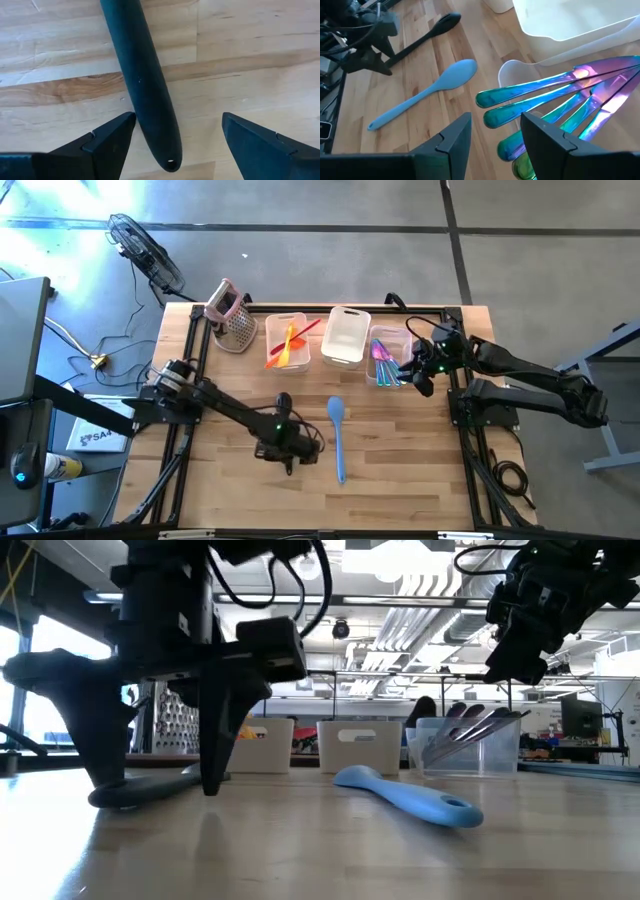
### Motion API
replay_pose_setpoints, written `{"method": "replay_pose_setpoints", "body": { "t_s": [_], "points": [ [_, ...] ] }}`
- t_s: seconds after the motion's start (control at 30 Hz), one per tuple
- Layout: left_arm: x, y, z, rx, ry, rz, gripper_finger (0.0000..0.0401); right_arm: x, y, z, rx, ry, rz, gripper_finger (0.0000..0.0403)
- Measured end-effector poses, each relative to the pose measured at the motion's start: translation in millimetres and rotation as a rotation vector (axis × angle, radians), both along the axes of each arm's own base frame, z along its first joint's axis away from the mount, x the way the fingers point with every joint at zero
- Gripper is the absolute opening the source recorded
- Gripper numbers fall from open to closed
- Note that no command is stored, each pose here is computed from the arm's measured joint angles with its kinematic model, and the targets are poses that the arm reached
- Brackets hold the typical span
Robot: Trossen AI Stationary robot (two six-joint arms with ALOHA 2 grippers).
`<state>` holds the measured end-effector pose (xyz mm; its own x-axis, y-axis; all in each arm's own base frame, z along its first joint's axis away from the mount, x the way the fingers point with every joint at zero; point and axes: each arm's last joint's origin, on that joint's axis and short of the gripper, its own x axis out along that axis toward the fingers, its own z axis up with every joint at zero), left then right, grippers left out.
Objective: Pick & Place Kitchen Items
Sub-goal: Put the black serving spoon into the right white bin
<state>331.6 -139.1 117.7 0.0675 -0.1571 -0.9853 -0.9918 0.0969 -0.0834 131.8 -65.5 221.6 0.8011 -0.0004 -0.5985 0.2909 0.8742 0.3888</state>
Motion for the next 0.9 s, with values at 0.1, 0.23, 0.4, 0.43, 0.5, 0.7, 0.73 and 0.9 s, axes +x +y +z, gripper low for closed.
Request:
{"method": "replay_pose_setpoints", "body": {
  "t_s": [0.1,0.23,0.4,0.43,0.5,0.7,0.73,0.9],
  "points": [
    [2,3,-8,-0.006,0.023,-0.012,0.0299,0,0,0,0.001,-0.001,0.001,0.0165],
    [2,7,-9,-0.003,0.044,-0.009,0.0276,0,0,0,0.008,-0.006,0.012,0.0165],
    [0,10,-9,0.014,0.064,-0.024,0.0224,0,1,0,0.015,-0.012,0.027,0.0165],
    [0,11,-9,0.015,0.068,-0.029,0.0212,0,1,0,0.018,-0.014,0.031,0.0165],
    [-1,10,-10,0.018,0.077,-0.031,0.0185,0,1,0,0.021,-0.018,0.041,0.0165],
    [-3,11,-10,0.013,0.100,-0.034,0.0099,0,1,1,0.024,-0.020,0.048,0.0165],
    [-3,10,-10,0.011,0.101,-0.034,0.0088,0,2,1,0.026,-0.023,0.053,0.0165],
    [-3,10,-10,0.007,0.100,-0.034,0.0085,1,3,1,0.033,-0.029,0.074,0.0165]
  ]
}}
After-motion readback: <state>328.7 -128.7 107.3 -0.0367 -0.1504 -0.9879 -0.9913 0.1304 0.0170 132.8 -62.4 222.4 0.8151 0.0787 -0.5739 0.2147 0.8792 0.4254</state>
